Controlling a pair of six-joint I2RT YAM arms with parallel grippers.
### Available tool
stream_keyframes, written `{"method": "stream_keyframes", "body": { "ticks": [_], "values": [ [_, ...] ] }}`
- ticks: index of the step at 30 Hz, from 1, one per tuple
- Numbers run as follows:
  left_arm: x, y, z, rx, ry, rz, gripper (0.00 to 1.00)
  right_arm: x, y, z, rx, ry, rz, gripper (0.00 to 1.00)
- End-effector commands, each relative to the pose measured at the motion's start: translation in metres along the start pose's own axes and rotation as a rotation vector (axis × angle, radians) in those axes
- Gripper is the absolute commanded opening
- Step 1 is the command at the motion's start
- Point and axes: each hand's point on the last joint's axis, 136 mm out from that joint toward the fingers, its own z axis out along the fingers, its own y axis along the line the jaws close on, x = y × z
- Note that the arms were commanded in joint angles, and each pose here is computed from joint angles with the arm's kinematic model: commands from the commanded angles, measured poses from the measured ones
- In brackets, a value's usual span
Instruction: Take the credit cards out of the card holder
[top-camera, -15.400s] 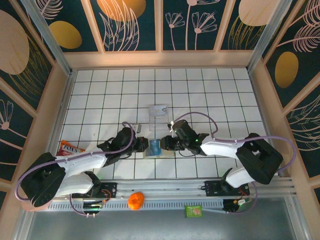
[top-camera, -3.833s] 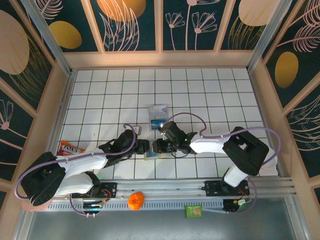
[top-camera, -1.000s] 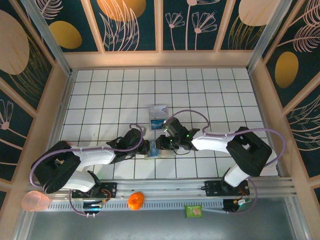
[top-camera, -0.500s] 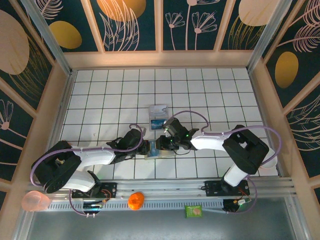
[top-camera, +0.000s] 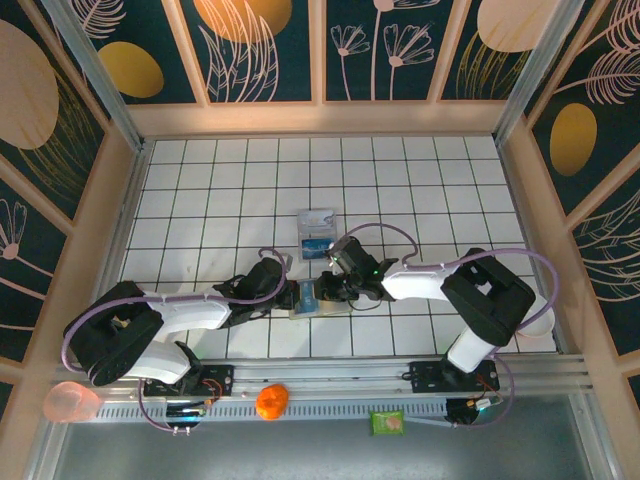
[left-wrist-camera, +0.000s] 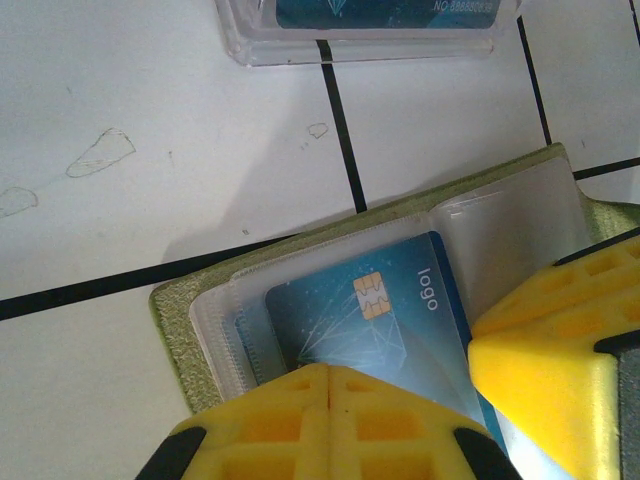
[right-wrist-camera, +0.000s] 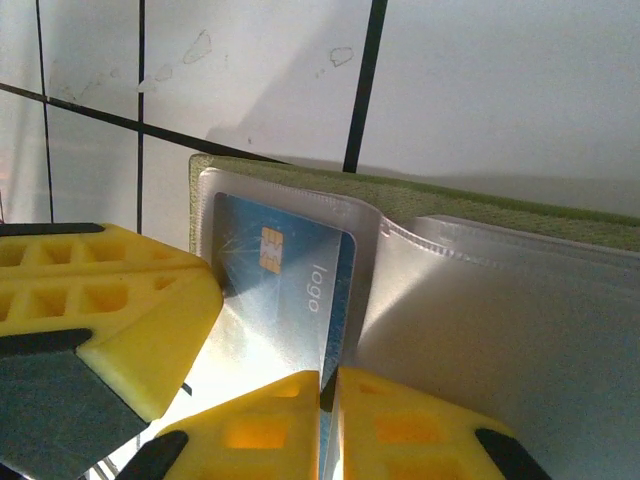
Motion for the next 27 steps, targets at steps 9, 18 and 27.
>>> {"method": "stream_keyframes", "body": {
  "ticks": [9,18,27],
  "values": [
    [0.011,0.012,0.003,-0.031,0.034,0.003,0.0,0.007,-0.008,0.007,-0.013,0.028,0.036,0.07],
    [0.009,0.013,0.001,-0.036,0.019,0.001,0.0,0.002,-0.015,-0.01,0.036,-0.041,0.054,0.0],
    [0.008,0.013,0.003,-0.034,0.023,0.007,0.0,-0.002,-0.028,-0.032,0.139,-0.107,0.059,0.0]
  ]
}}
